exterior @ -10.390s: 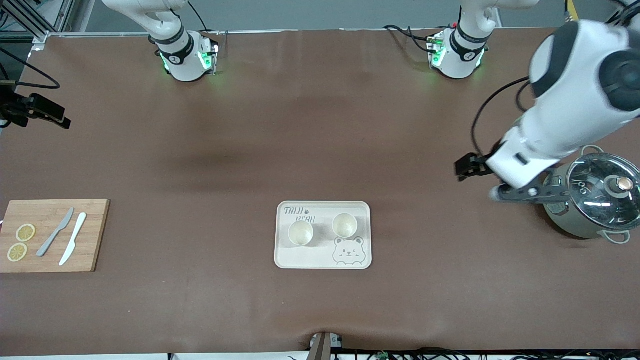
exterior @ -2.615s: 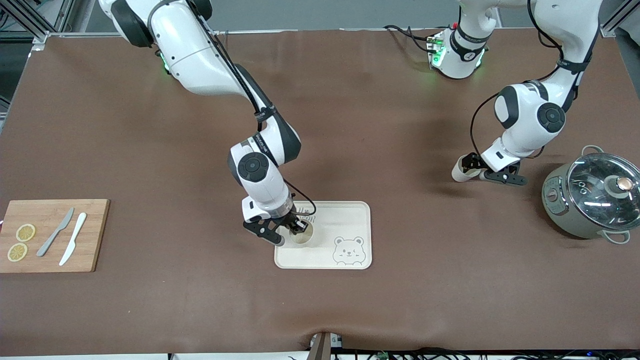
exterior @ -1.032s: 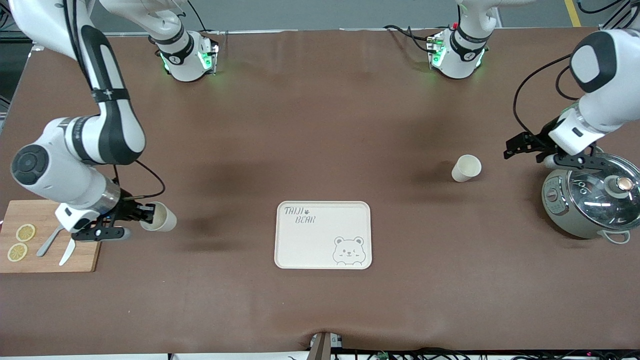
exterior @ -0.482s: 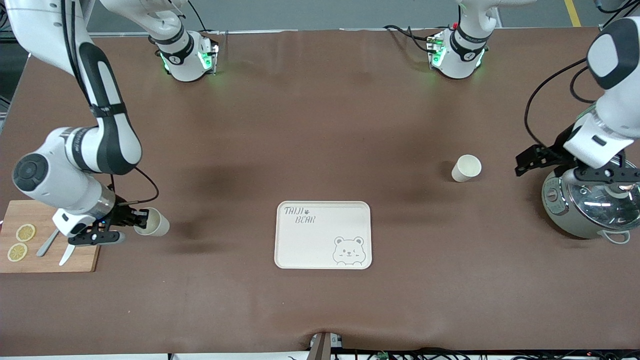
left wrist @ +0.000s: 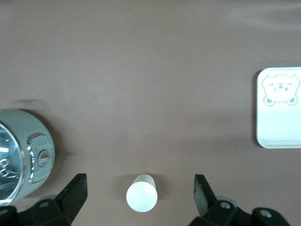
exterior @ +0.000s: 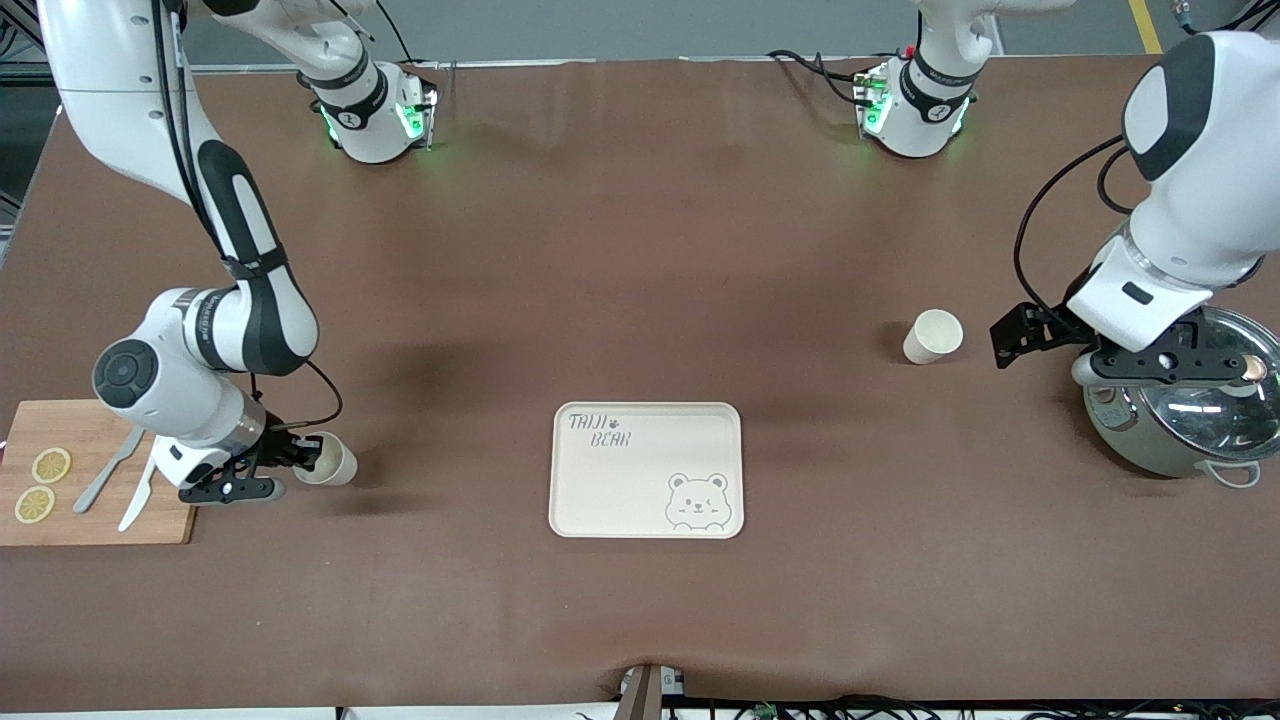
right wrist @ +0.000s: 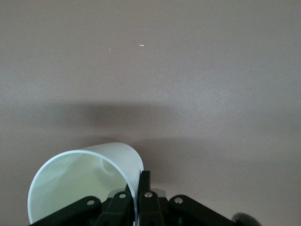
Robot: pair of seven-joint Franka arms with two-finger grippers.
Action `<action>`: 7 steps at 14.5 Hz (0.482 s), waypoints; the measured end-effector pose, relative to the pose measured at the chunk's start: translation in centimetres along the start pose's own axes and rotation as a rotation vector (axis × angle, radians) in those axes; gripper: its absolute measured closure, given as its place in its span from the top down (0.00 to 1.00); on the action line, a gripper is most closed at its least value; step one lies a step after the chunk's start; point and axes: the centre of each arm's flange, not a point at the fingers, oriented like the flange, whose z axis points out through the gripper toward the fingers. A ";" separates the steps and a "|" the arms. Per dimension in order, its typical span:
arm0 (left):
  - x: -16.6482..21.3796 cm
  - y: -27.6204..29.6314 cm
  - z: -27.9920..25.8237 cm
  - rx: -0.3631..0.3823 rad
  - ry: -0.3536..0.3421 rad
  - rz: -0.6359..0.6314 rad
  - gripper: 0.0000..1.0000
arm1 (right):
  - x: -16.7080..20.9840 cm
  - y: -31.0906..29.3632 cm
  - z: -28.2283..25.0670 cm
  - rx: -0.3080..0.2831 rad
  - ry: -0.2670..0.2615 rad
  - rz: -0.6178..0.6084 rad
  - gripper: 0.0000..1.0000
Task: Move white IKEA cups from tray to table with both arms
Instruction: 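Set the cup down and open the right gripper, then withdraw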
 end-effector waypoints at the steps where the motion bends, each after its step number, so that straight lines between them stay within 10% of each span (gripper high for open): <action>1: 0.1 0.3 -0.6 0.000 -0.010 0.004 1.00 | 0.0 0.0 0.4 -0.001 0.001 -0.001 0.03; 7: 1.2 4.1 -0.9 -0.009 -0.078 0.061 1.00 | -0.1 -0.6 2.2 0.005 0.010 0.000 0.03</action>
